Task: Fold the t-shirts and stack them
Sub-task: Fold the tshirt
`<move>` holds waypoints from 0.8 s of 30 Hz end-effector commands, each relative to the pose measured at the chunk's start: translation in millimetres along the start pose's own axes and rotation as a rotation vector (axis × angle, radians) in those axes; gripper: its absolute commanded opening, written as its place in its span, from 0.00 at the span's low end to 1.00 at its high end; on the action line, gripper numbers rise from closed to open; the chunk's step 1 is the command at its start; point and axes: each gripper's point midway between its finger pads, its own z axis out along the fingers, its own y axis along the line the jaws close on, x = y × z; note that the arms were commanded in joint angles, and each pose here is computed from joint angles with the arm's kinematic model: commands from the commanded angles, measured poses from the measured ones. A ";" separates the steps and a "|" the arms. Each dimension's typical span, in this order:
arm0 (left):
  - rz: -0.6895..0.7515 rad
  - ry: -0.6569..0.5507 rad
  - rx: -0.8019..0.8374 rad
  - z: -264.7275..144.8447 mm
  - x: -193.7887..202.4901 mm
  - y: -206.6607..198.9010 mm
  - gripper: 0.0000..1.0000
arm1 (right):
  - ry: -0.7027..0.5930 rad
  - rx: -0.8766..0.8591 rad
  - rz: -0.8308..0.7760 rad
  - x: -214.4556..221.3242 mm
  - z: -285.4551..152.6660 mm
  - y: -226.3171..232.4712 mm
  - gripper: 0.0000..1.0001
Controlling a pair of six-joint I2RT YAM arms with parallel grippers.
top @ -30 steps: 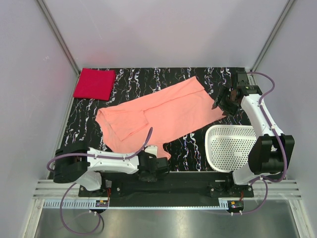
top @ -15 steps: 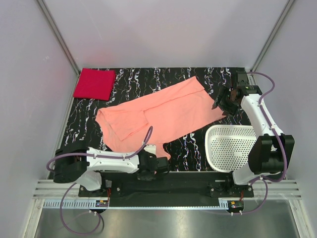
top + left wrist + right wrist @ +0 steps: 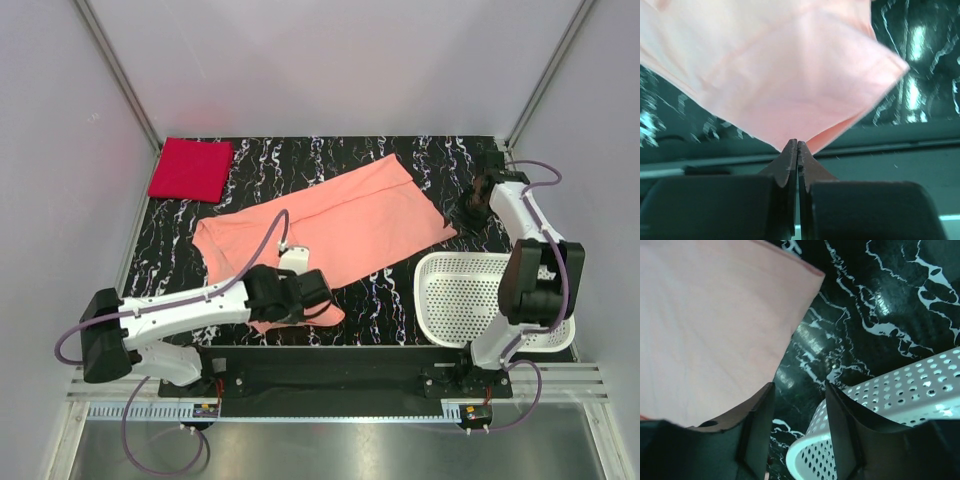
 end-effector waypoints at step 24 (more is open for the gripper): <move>0.154 -0.087 0.163 29.6 -93.6 27.2 0.00 | 0.026 0.100 0.201 -41.8 115.1 -13.4 0.50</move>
